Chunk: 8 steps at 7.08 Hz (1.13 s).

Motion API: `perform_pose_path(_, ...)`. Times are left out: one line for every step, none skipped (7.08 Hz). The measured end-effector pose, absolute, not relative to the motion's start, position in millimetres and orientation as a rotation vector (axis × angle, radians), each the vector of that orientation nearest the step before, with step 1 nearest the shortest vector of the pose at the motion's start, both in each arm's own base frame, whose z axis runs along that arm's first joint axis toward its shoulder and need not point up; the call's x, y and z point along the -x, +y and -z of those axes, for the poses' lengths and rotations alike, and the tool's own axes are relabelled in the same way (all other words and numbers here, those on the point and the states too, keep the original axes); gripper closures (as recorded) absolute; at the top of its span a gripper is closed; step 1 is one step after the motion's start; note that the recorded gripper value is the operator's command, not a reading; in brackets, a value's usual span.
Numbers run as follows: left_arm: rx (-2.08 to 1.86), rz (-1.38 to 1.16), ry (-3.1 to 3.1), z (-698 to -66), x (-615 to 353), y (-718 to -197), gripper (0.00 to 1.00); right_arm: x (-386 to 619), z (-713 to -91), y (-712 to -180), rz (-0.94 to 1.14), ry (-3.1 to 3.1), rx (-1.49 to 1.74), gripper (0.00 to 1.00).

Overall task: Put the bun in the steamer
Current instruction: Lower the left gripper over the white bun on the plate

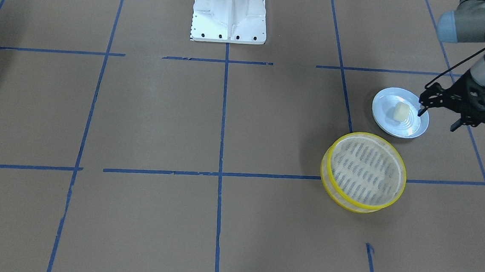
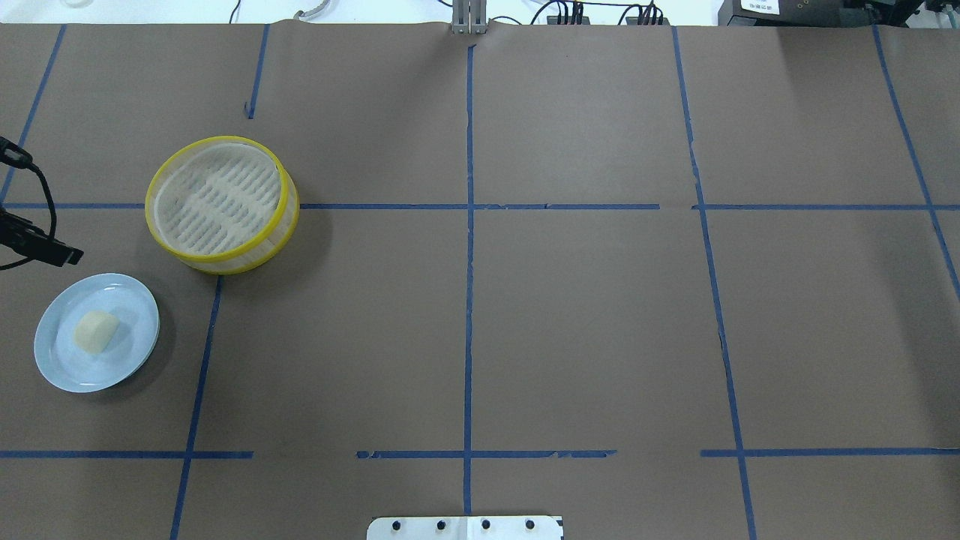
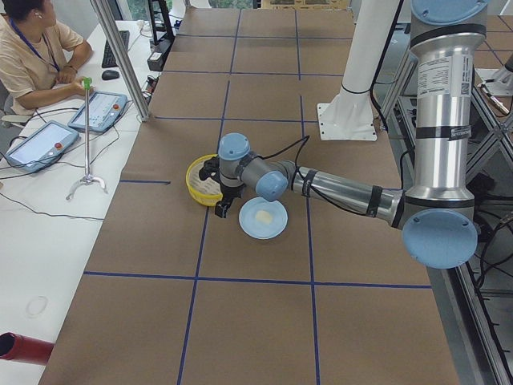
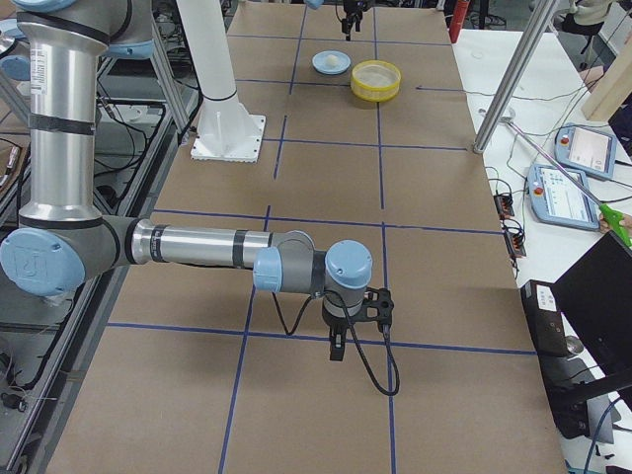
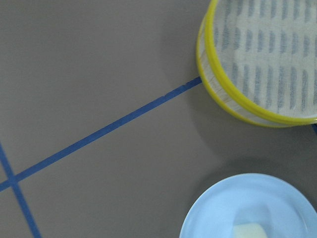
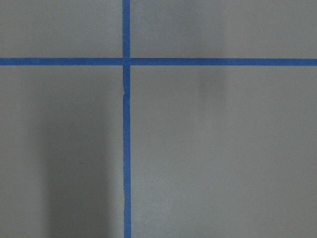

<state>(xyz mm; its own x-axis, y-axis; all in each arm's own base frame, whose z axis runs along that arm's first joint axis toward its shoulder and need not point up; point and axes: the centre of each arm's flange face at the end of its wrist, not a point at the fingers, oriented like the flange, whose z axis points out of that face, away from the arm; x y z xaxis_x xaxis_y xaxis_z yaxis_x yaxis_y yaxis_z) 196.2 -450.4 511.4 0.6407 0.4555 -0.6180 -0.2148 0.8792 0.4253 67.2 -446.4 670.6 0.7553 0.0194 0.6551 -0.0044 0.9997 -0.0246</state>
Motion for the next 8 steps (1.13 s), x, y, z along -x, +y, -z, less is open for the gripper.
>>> perform_pose_path(-0.302, -0.358, 0.813, -521, -217, -427, 0.02, -67, -671, -446, -0.013, -0.715, 0.022, 0.0)
perform_pose_path(-0.304, -0.318, 0.865, -542, -223, -397, 0.02, -67, -671, -446, -0.013, -0.715, 0.022, 0.0)
perform_pose_path(-0.303, -0.268, 0.922, -561, -223, -373, 0.01, -67, -671, -446, -0.013, -0.715, 0.022, 0.0)
perform_pose_path(-0.293, -0.236, 0.943, -573, -232, -358, 0.01, -67, -671, -446, -0.013, -0.715, 0.022, 0.0)
perform_pose_path(-0.292, -0.22, 0.924, -584, -244, -349, 0.01, -67, -671, -446, -0.013, -0.715, 0.022, 0.0)
perform_pose_path(-0.283, -0.211, 0.893, -594, -251, -347, 0.01, -67, -671, -446, -0.013, -0.715, 0.022, 0.0)
perform_pose_path(-0.267, -0.206, 0.866, -599, -254, -347, 0.02, -67, -671, -446, -0.013, -0.715, 0.021, 0.0)
perform_pose_path(-0.257, -0.206, 0.849, -600, -256, -347, 0.02, -67, -671, -446, -0.013, -0.715, 0.022, 0.0)
